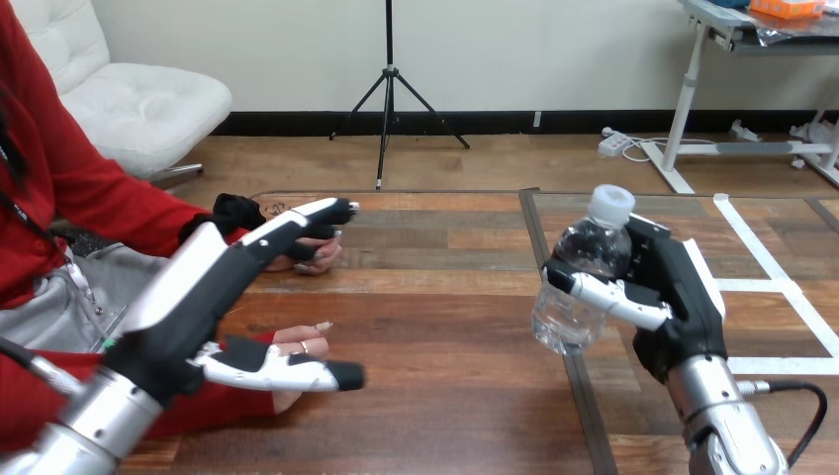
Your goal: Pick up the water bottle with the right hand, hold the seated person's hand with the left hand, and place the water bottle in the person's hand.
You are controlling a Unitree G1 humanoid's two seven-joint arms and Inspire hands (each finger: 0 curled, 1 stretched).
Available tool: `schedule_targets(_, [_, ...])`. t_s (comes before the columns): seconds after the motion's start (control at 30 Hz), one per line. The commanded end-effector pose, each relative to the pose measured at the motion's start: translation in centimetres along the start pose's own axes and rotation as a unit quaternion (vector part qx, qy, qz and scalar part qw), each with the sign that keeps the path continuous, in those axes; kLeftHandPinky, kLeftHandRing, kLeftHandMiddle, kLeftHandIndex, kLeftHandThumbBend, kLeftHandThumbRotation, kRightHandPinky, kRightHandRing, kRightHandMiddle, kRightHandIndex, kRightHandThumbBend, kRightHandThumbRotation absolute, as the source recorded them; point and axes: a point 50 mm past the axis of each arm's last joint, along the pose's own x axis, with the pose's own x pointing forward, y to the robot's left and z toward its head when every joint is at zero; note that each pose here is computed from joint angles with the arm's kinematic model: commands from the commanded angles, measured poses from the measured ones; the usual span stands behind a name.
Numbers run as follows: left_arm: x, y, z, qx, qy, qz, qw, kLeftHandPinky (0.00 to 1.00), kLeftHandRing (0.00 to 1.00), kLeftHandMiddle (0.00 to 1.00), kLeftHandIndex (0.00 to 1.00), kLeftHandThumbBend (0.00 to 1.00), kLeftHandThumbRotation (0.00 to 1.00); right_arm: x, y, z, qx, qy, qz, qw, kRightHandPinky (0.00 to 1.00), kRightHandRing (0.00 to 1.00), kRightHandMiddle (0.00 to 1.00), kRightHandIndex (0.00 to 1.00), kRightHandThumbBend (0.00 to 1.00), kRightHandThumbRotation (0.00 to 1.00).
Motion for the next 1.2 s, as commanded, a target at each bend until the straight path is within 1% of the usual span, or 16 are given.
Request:
schedule_targets(0.0, [1.0, 2.5, 0.8, 0.054, -0.022, -0.003, 0.9983, 0.77, 0.86, 0.88, 0.88, 1.00, 0.32, 1.5, 1.0, 2.9, 0.002, -0.075, 0.018, 0.9970, 0.44, 0.45, 0.48, 0.46, 0.82, 0.00])
schedule_targets(0.13, [0.9, 2.9, 0.4, 0.072, -0.011, -0.024, 0.9971, 0.78, 0.86, 0.88, 0.89, 1.00, 0.29, 1.1, 1.1, 3.0, 0.005, -0.080, 0.024, 0.9965, 0.44, 0.45, 0.49, 0.46, 0.82, 0.00])
schedule_targets(0.3, [0.7, 3.2, 0.1, 0.087, -0.005, -0.046, 0.9952, 0.78, 0.86, 0.89, 0.89, 1.00, 0.26, 0.7, 1.3, 3.2, 0.009, -0.084, 0.026, 0.9961, 0.43, 0.45, 0.49, 0.46, 0.82, 0.00])
schedule_targets(0.33, [0.6, 3.3, -0.1, 0.097, -0.002, -0.054, 0.9938, 0.78, 0.86, 0.89, 0.89, 1.00, 0.26, 0.6, 1.4, 3.2, 0.012, -0.084, 0.026, 0.9961, 0.43, 0.45, 0.49, 0.46, 0.82, 0.00])
schedule_targets(0.53, [0.5, 3.7, -0.7, 0.125, 0.009, -0.083, 0.9887, 0.78, 0.87, 0.89, 0.89, 1.00, 0.31, 0.2, 1.7, 3.3, 0.023, -0.086, 0.030, 0.9956, 0.41, 0.44, 0.48, 0.46, 0.82, 0.00])
schedule_targets(0.7, [0.3, 4.0, -1.1, 0.131, 0.016, -0.101, 0.9861, 0.79, 0.87, 0.89, 0.89, 1.00, 0.34, -0.1, 1.9, 3.5, 0.030, -0.089, 0.036, 0.9950, 0.40, 0.44, 0.48, 0.46, 0.82, 0.00])
schedule_targets(0.9, [0.0, 4.2, -1.9, 0.143, 0.042, -0.132, 0.9800, 0.80, 0.88, 0.89, 0.90, 1.00, 0.36, -0.6, 2.1, 3.7, 0.036, -0.091, 0.041, 0.9943, 0.40, 0.44, 0.48, 0.47, 0.82, 0.00])
schedule_targets(0.97, [0.0, 4.3, -2.1, 0.151, 0.050, -0.145, 0.9766, 0.80, 0.88, 0.90, 0.91, 1.00, 0.38, -0.7, 2.2, 3.8, 0.040, -0.093, 0.042, 0.9940, 0.40, 0.44, 0.48, 0.47, 0.81, 0.00])
schedule_targets(1.03, [-0.1, 4.4, -2.3, 0.155, 0.055, -0.153, 0.9744, 0.80, 0.88, 0.90, 0.91, 1.00, 0.38, -0.8, 2.3, 3.9, 0.040, -0.093, 0.043, 0.9939, 0.40, 0.44, 0.48, 0.47, 0.81, 0.00])
schedule_targets(1.17, [-0.1, 4.5, -2.6, 0.155, 0.063, -0.163, 0.9723, 0.80, 0.88, 0.90, 0.91, 1.00, 0.39, -1.0, 2.4, 4.0, 0.040, -0.093, 0.043, 0.9939, 0.41, 0.44, 0.48, 0.47, 0.82, 0.00])
